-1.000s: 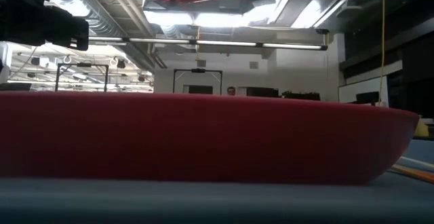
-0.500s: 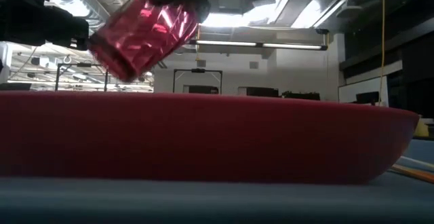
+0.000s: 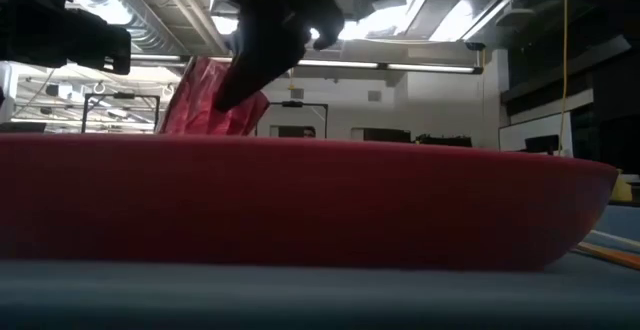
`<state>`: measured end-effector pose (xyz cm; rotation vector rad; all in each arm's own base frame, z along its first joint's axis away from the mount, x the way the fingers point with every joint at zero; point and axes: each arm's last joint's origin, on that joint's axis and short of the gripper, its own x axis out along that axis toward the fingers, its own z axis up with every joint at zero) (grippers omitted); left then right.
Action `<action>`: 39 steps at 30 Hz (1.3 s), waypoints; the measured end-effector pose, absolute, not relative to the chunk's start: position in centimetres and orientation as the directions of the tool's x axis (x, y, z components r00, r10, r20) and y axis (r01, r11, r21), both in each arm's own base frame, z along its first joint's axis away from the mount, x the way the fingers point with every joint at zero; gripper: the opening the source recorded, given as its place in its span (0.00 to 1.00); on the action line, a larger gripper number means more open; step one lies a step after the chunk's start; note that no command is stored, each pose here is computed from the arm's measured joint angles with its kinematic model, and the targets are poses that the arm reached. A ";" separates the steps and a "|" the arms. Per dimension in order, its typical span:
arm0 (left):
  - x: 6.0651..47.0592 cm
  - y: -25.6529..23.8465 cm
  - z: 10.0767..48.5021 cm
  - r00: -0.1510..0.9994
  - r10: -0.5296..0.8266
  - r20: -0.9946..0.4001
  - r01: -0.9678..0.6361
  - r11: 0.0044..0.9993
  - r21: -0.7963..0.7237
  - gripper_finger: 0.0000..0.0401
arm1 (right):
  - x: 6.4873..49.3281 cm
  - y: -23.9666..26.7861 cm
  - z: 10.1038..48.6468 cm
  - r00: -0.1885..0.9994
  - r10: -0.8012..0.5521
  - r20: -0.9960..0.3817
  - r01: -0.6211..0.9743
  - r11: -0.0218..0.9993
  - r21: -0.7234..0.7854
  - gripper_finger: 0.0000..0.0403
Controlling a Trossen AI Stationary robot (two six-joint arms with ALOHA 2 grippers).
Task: Pick and place plate/cup/fork/spoon on tray
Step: Put the red glass on the blue serving tray to the top left of the red plate
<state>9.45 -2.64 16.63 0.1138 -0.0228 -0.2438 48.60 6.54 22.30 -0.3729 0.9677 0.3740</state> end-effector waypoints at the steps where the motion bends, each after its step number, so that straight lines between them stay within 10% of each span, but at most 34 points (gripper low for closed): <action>1: 9.4 -2.6 16.6 0.970 -0.242 0.009 0.240 0.964 0.115 0.21 | 48.6 6.3 22.3 0.513 0.137 -0.847 -0.474 0.869 -0.146 0.02; 39: 9.4 -2.6 16.6 0.970 -0.242 0.009 0.240 0.964 0.115 0.21 | 48.6 7.6 22.0 0.507 0.158 -0.848 -0.447 0.889 -0.102 0.20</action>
